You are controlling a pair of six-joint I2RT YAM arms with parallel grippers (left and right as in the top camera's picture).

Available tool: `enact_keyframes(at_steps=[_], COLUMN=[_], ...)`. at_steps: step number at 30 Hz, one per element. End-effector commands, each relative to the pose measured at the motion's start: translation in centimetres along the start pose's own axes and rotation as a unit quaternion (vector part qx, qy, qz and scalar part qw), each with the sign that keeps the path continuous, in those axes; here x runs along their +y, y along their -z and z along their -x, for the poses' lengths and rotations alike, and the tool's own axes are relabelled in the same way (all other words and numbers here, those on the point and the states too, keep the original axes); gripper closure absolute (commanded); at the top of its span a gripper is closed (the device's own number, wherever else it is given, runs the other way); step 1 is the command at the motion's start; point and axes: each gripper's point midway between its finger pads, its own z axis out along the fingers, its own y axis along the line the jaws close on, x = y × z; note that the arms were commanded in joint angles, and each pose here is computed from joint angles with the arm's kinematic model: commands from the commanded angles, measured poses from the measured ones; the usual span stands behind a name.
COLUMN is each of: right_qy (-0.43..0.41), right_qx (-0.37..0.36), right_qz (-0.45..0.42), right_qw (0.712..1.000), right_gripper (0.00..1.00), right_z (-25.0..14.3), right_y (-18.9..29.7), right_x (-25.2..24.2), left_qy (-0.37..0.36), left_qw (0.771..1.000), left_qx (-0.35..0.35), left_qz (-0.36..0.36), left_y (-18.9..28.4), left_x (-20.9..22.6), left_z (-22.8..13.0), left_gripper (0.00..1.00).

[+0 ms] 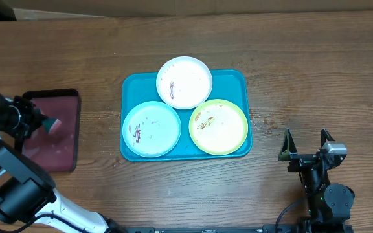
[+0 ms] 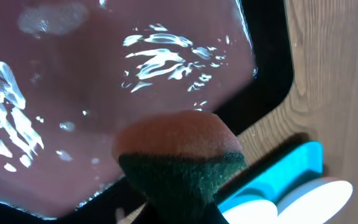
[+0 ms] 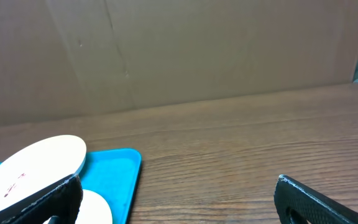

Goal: Clean dirty plates on tray and stack at the side

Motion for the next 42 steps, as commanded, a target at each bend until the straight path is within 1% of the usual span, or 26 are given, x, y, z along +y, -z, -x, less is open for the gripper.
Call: enact_keyframes(at_steps=[1, 5, 8, 10, 11, 14, 16, 18, 21, 26, 29, 32, 33, 34, 37, 40, 42], right_qy=[0.002, 0.002, 0.002, 0.002, 0.002, 0.002, 0.002, 0.002, 0.002, 0.002, 0.002, 0.002, 0.002, 0.002, 0.002, 0.002, 0.002], right_qx=[-0.001, -0.001, -0.001, -0.001, -0.001, -0.001, -0.001, -0.001, -0.001, -0.001, -0.001, -0.001, -0.001, -0.001, -0.001, -0.001, -0.001], right_qz=[-0.001, -0.001, -0.001, -0.001, -0.001, -0.001, -0.001, -0.001, -0.001, -0.001, -0.001, -0.001, -0.001, -0.001, -0.001, -0.001, -0.001], right_qw=[1.000, 1.000, 1.000, 1.000, 1.000, 1.000, 1.000, 1.000, 1.000, 1.000, 1.000, 1.000, 1.000, 1.000, 1.000, 1.000, 1.000], right_gripper=[0.00, 0.00, 0.00, 0.00, 0.00, 0.00, 0.00, 0.00, 0.00, 0.00, 0.00, 0.00, 0.00, 0.00, 0.00, 0.00, 0.00], right_z=[-0.2, -0.2, -0.2, -0.2, -0.2, -0.2, -0.2, -0.2, -0.2, -0.2, -0.2, -0.2, -0.2, -0.2, -0.2, -0.2, -0.2], right_y=[0.0, 0.0, 0.0, 0.0, 0.0, 0.0, 0.0, 0.0, 0.0, 0.0, 0.0, 0.0, 0.0, 0.0, 0.0, 0.0, 0.0], right_x=[0.0, 0.0, 0.0, 0.0, 0.0, 0.0, 0.0, 0.0, 0.0, 0.0, 0.0, 0.0, 0.0, 0.0, 0.0, 0.0, 0.0], left_qy=[-0.010, -0.031, -0.034, -0.026, -0.026, -0.027, -0.032, -0.032, -0.030, -0.030, -0.038, -0.049, -0.063, -0.099, -0.165, -0.212, -0.249], left_qw=[0.999, 0.995, 0.992, 0.991, 0.989, 0.984, 0.983, 0.983, 0.985, 0.988, 0.992, 0.997, 0.997, 0.995, 0.986, 0.976, 0.965], left_qx=[-0.052, -0.091, -0.121, -0.125, -0.113, -0.090, -0.078, -0.077, -0.086, -0.103, -0.095, -0.054, -0.046, -0.033, 0.004, 0.048, 0.086], left_qz=[0.005, -0.001, 0.014, 0.048, 0.088, 0.149, 0.163, 0.163, 0.144, 0.111, 0.075, 0.037, 0.027, 0.007, -0.017, -0.011, 0.003], left_y=[4.3, 9.7, 10.7, 9.3, 6.8, 2.1, -0.1, -0.4, 1.8, 8.4, 12.0, 13.5, 13.6, 13.4, 12.1, 9.8, 7.8], left_x=[-0.5, -2.6, -3.1, -2.5, -1.3, 1.1, 2.1, 2.2, 0.9, -2.2, -4.6, -6.8, -7.5, -8.7, -11.4, -13.1, -13.9], left_z=[2.3, 2.8, 3.6, 3.9, 3.6, 2.5, 1.7, 1.6, 2.1, 1.9, 0.1, -3.3, -3.9, -5.0, -7.7, -11.0, -13.8], left_gripper=[0.96, 0.96, 0.96, 0.96, 0.96, 0.96, 0.96, 0.96, 0.96, 0.96, 0.96, 0.96, 0.96, 0.96, 0.96, 0.96, 0.96])
